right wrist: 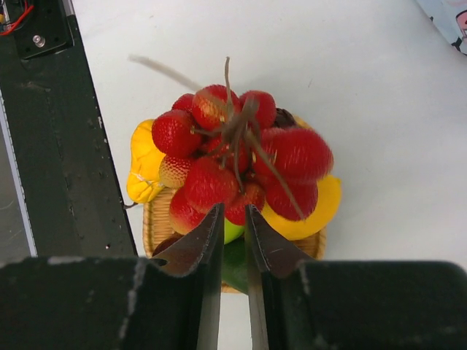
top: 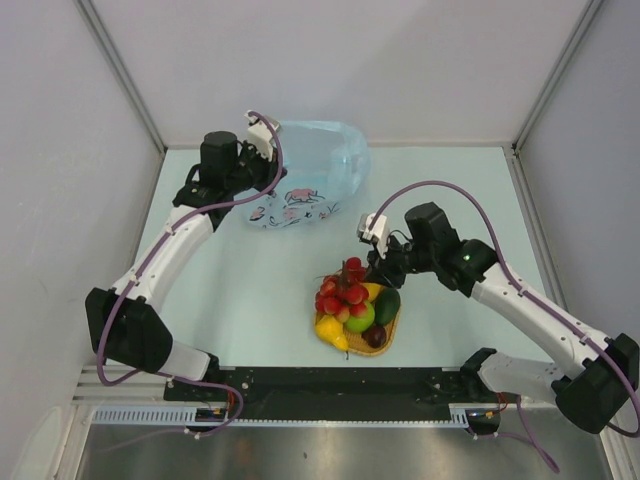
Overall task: Take the fake fruits out of the plastic bag
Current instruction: Place the fake fruit on the plate, then adjust the plastic bag at the center of the board.
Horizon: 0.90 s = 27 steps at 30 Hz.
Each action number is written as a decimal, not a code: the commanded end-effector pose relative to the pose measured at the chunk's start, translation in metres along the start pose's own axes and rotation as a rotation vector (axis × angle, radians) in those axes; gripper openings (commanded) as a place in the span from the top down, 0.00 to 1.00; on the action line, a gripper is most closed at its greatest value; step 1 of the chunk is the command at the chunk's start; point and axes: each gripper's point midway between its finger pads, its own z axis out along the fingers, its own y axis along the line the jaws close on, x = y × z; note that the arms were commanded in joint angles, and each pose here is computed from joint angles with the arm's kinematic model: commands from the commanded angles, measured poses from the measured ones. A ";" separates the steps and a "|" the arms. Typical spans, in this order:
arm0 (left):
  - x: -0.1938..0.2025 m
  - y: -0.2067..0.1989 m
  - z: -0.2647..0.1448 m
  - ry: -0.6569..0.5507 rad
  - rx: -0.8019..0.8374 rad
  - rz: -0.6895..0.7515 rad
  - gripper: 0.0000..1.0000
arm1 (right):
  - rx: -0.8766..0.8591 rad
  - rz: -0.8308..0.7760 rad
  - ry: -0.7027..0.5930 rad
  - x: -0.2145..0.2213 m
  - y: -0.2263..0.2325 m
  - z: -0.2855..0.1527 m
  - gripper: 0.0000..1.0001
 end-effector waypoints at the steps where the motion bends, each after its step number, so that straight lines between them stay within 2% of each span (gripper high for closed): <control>1: -0.017 -0.005 -0.002 -0.054 0.021 0.000 0.88 | 0.002 -0.004 -0.035 -0.007 0.002 -0.006 0.78; 6: -0.019 -0.005 -0.001 -0.057 0.024 -0.002 0.88 | 0.011 -0.017 -0.064 -0.014 -0.001 -0.006 0.76; 9: -0.015 -0.004 -0.001 -0.042 0.017 -0.007 0.87 | 0.050 -0.040 -0.119 -0.032 -0.010 -0.007 0.71; 12: -0.011 -0.005 -0.005 -0.027 0.011 -0.016 0.71 | 0.060 -0.049 -0.125 -0.037 -0.014 -0.003 0.70; 13: -0.015 -0.004 -0.011 -0.038 -0.002 -0.017 0.60 | 0.061 -0.044 -0.121 -0.037 -0.014 -0.002 0.70; 14: -0.017 -0.004 -0.015 -0.045 -0.009 -0.014 0.54 | 0.064 -0.037 -0.116 -0.035 -0.015 -0.002 0.70; 16: -0.027 -0.001 -0.028 -0.065 -0.044 -0.018 0.43 | 0.066 -0.015 -0.107 -0.032 -0.016 -0.002 0.70; 19: -0.036 -0.001 -0.042 -0.078 -0.065 -0.023 0.33 | 0.059 0.011 -0.112 -0.032 -0.016 -0.003 0.69; 20: -0.044 -0.001 -0.053 -0.102 -0.079 -0.022 0.24 | 0.057 0.010 -0.112 -0.031 -0.016 -0.002 0.69; 22: -0.051 -0.005 -0.067 -0.124 -0.085 -0.031 0.14 | 0.062 0.005 -0.110 -0.031 -0.017 -0.002 0.69; 27: -0.071 -0.028 -0.112 -0.205 -0.047 -0.005 0.12 | 0.094 0.047 -0.120 -0.032 -0.027 -0.003 0.68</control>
